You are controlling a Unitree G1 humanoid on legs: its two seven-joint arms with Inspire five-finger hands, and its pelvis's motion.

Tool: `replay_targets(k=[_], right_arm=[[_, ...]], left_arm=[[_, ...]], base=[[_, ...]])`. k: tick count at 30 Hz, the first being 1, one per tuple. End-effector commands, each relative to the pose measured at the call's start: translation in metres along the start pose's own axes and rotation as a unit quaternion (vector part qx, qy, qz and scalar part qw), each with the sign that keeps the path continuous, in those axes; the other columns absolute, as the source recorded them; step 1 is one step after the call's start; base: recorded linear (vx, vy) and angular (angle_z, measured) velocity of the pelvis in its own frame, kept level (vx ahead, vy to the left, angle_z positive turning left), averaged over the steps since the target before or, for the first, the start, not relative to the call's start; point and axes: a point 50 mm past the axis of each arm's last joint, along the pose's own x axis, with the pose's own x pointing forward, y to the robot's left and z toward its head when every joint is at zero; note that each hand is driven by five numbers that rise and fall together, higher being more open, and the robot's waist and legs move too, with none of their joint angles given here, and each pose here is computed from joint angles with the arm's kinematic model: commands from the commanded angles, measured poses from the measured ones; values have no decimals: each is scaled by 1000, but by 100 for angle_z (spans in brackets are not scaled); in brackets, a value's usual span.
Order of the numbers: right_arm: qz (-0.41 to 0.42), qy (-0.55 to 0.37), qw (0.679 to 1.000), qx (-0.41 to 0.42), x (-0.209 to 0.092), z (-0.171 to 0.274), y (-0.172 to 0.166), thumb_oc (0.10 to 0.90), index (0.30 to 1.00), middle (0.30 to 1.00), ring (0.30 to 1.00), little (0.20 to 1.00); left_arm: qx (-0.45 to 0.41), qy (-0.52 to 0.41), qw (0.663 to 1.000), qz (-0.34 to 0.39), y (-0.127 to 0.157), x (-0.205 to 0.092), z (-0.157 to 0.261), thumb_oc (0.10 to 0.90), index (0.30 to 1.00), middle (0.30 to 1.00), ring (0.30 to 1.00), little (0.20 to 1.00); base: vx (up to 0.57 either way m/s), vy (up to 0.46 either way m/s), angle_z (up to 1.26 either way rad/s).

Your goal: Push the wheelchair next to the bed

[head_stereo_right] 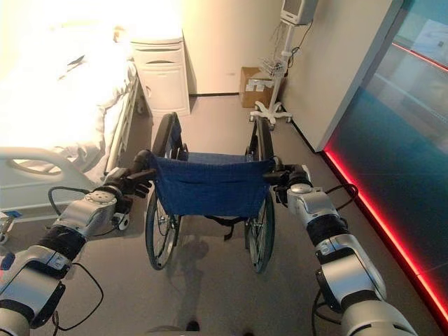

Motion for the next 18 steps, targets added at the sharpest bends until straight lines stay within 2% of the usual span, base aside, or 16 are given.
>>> replay_targets(k=[1,10,16,18], right_arm=[[193,-143,971,-25,-28,66,59,400,300,300,300,300],[171,-140,975,5,-25,62,38,400,300,300,300,300],[138,-125,982,33,-22,56,26,400,300,300,300,300],[142,-126,981,38,-23,59,29,400,300,300,300,300]], left_arm=[[-88,-189,974,-86,-54,-14,107,400,300,300,300,300],[-103,-217,970,-32,-39,-15,104,400,300,300,300,300],[-136,-221,965,-33,-34,-16,104,400,300,300,300,300],[-179,-205,962,-32,-32,-14,100,400,300,300,300,300]], base=[[175,-27,2],[274,-192,12],[377,-333,60],[382,-356,72]])
